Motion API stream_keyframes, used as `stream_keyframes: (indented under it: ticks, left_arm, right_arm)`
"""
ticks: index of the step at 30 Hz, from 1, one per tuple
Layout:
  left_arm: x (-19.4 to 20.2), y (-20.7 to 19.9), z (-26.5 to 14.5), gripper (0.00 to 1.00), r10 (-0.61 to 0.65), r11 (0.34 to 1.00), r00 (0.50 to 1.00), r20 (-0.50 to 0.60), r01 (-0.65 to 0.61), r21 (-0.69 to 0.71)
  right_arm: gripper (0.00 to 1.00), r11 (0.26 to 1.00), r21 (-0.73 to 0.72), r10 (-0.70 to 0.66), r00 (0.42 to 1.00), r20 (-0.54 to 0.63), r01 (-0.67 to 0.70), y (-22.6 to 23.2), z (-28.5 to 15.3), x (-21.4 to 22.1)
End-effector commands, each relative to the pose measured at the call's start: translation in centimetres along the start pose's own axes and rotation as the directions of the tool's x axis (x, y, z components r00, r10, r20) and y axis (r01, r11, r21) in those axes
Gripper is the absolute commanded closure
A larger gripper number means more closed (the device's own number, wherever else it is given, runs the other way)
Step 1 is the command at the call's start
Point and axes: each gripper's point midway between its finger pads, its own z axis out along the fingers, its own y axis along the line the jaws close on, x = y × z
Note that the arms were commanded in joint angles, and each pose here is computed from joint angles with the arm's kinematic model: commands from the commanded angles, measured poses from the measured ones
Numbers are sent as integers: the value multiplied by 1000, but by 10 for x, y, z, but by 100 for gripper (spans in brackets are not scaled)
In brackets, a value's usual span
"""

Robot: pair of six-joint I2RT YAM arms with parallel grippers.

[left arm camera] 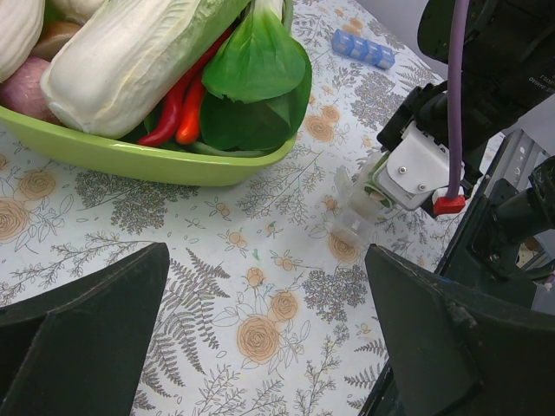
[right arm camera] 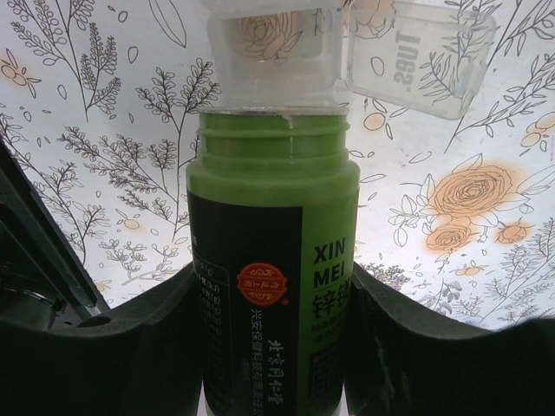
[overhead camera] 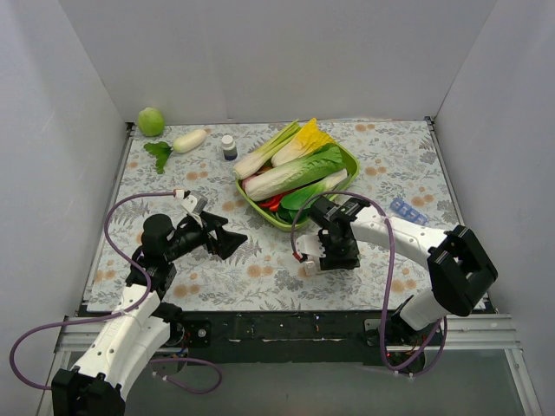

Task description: Sort the pills into containers

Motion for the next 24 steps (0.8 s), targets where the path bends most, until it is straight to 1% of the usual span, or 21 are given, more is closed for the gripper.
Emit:
stream_keyframes:
  ticks: [1,24]
  left_arm:
    - [-7,-5,0,2,29,999,999,13,-29,19]
    - [-7,-5,-1,2,32,999,999,14,-32,21]
  right_arm:
    - [99,999,16,-29,1000,-2,29,-6,-10,-5]
    - [99,998,30,-62,998,-27,63,-8,-10,-8]
